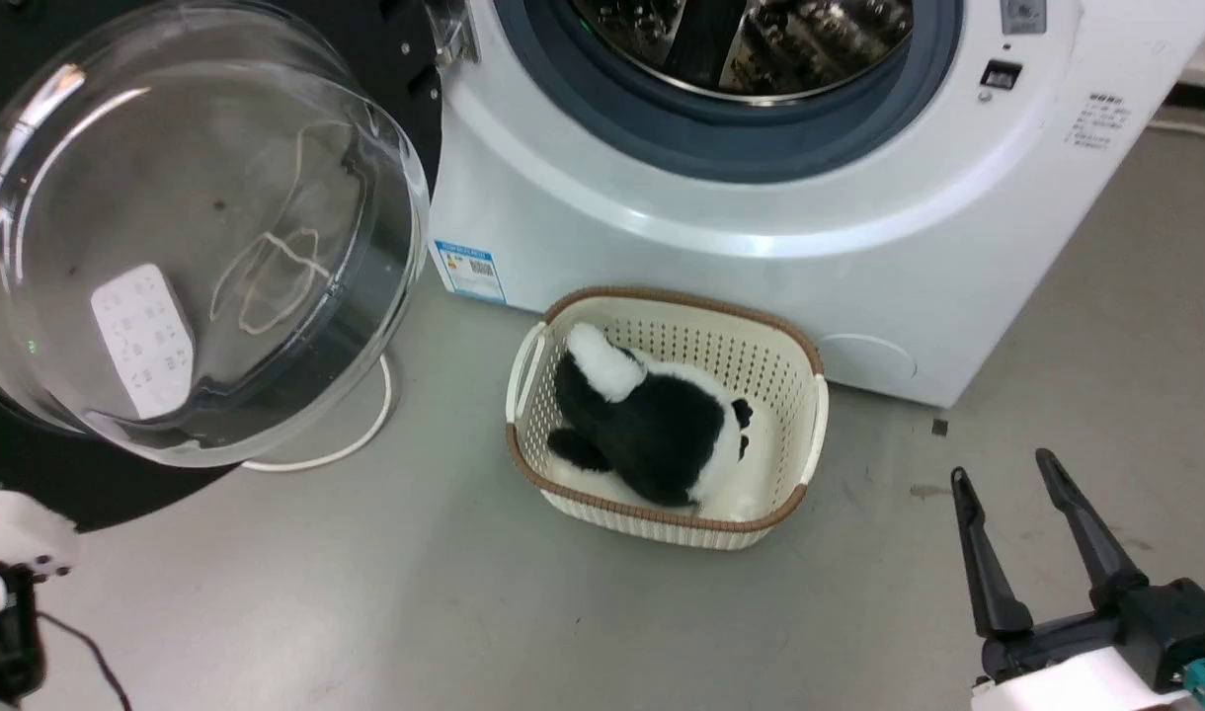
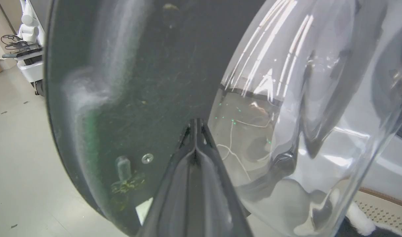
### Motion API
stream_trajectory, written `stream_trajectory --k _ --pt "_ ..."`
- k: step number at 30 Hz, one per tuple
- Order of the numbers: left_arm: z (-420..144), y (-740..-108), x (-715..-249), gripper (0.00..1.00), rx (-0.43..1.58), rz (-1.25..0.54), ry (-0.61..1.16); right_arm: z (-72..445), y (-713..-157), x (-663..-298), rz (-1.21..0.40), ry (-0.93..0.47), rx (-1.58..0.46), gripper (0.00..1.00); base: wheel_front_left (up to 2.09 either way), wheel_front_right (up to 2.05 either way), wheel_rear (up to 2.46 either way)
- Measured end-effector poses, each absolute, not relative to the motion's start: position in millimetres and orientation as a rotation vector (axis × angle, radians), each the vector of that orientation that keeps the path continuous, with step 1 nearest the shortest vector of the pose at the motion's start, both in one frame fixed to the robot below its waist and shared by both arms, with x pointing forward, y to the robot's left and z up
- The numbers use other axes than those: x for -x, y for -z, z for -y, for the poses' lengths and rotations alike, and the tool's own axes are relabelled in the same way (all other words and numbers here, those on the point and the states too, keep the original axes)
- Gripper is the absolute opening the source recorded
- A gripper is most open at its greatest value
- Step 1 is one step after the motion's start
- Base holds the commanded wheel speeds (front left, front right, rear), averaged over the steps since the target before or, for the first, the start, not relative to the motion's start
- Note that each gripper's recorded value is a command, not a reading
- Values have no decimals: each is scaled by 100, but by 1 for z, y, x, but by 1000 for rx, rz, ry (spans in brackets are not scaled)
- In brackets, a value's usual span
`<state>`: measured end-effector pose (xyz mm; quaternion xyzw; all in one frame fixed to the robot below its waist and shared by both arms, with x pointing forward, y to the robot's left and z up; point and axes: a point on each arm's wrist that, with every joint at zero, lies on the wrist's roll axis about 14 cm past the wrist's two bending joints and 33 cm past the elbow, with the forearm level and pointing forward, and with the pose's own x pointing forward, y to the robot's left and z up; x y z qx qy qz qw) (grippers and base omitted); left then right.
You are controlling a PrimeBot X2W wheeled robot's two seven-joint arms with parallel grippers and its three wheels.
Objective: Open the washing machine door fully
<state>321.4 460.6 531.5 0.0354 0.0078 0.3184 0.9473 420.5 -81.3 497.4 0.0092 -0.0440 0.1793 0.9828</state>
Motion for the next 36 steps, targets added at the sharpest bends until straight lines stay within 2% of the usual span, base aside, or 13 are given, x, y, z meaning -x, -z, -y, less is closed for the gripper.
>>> stream_trajectory --k 7,14,24,25,26,32,36 --pt "-414 -568 -335 0 -91 146 -523 98 -523 -416 156 -314 24 100 0 0 0" --pt "-321 -571 -334 0 -23 228 -309 120 -552 -398 230 -253 57 100 0 0 0" --pt "-225 -555 -339 0 69 216 -118 156 -557 -369 238 -153 78 100 0 0 0" --pt "-217 -552 -340 16 65 206 -102 159 -556 -367 236 -143 79 100 0 0 0" --pt "-210 -548 -340 100 59 196 -91 161 -555 -365 231 -137 80 100 0 0 0" --pt "-172 -521 -336 100 40 117 5 172 -544 -355 197 -105 74 100 0 0 0" --pt "-166 -517 -334 100 28 106 19 176 -539 -354 180 -95 70 100 0 0 0"
